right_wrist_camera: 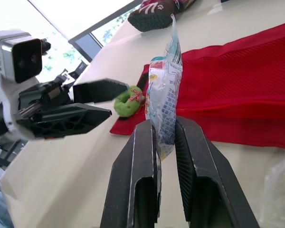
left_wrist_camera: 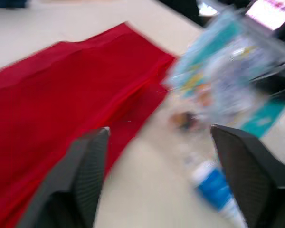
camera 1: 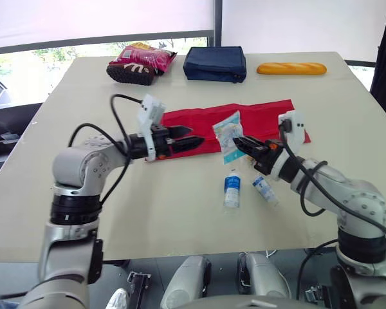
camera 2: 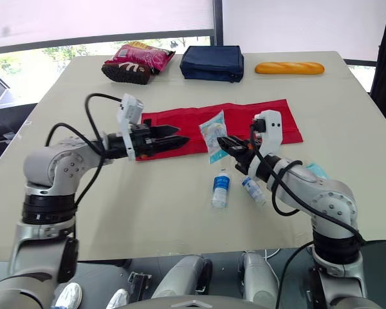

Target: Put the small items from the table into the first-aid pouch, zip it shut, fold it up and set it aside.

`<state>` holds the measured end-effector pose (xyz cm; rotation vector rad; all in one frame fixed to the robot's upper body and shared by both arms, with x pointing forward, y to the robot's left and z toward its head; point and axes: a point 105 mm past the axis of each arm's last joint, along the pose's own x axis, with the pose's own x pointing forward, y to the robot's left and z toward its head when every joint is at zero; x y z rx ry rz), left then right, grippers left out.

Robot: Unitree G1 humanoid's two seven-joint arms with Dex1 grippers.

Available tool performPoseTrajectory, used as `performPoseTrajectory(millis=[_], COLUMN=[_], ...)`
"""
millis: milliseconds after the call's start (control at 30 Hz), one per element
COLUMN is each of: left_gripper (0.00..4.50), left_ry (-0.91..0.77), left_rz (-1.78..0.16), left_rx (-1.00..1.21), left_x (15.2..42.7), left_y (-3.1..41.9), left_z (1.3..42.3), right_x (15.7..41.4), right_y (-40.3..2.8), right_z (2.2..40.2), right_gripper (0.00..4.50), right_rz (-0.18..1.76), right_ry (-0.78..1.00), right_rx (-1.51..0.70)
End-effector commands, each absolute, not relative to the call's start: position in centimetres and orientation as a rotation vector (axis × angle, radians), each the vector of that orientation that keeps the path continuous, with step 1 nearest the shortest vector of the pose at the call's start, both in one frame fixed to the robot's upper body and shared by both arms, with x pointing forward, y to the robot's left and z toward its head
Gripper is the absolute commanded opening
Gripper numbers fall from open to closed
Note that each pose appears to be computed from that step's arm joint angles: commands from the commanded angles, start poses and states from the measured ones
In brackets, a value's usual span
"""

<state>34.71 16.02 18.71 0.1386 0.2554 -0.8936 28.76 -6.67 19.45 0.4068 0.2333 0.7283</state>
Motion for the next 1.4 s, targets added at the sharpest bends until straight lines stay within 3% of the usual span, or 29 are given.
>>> performPoseTrajectory(millis=[33,233,367,667,1067,1267,1400], left_gripper=[4.44,4.44,4.44,4.44,4.44,4.44,3.09], left_ry=[0.182,0.127,0.081,-0.009,-0.092,-0.026,0.025], left_rz=[-0.824,-0.674,-0.617,-0.485,-0.394,-0.371,-0.389], left_rx=[0.404,0.778,0.847,1.029,1.093,0.981,0.956], left_x=[36.2,38.6,38.7,39.9,40.0,39.9,39.9], left_y=[17.8,19.1,18.6,18.7,18.6,18.7,18.7], left_z=[18.5,15.7,13.6,12.9,13.6,11.9,11.0], right_x=[28.2,28.5,28.6,28.0,27.6,27.6,27.6], right_y=[-7.5,-8.6,-9.0,-9.0,-8.8,-8.7,-8.6], right_z=[21.0,21.2,21.4,22.1,22.4,22.4,22.4], right_gripper=[0.05,0.05,0.05,0.05,0.05,0.05,0.05], right_rz=[0.741,0.702,0.69,0.714,0.718,0.718,0.719], right_ry=[0.156,0.132,0.121,0.101,0.089,0.082,0.079], right_rx=[0.405,0.391,0.381,0.379,0.384,0.388,0.389])
